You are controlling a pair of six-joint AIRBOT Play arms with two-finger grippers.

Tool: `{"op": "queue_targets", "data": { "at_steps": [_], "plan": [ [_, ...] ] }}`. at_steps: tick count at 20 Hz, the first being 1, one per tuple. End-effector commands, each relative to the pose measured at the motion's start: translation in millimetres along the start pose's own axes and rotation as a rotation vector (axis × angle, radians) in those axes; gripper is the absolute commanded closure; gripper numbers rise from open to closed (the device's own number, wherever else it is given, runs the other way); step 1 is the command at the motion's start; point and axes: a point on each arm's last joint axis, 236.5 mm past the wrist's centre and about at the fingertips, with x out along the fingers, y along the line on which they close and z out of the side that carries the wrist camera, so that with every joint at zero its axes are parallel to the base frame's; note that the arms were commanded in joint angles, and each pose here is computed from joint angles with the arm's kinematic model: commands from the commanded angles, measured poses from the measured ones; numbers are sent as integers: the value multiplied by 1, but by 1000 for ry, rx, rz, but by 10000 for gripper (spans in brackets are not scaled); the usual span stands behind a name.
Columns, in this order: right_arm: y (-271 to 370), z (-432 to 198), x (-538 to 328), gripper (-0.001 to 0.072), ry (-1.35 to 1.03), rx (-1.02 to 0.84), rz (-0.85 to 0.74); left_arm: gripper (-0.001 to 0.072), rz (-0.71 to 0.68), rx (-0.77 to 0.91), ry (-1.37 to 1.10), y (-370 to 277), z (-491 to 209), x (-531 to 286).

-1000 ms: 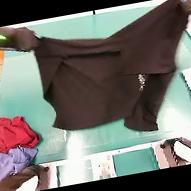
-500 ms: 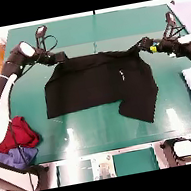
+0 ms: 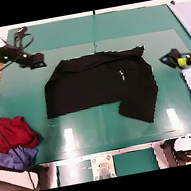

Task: Fold the shirts.

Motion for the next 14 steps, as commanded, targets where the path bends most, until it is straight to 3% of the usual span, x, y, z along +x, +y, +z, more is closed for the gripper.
{"op": "queue_targets", "data": {
  "at_steps": [1, 9, 14],
  "plan": [
    [-50, -54, -18, 310, 56, 202, -21, 686, -11, -64, 89, 16, -52, -27],
    [-67, -111, 24, 313, 216, 319, -11, 686, -55, -410, 113, 72, -181, -25],
    [-70, -127, 50, 421, 278, 304, -29, 686, -82, -460, 129, 73, -193, -21]
  ]
}}
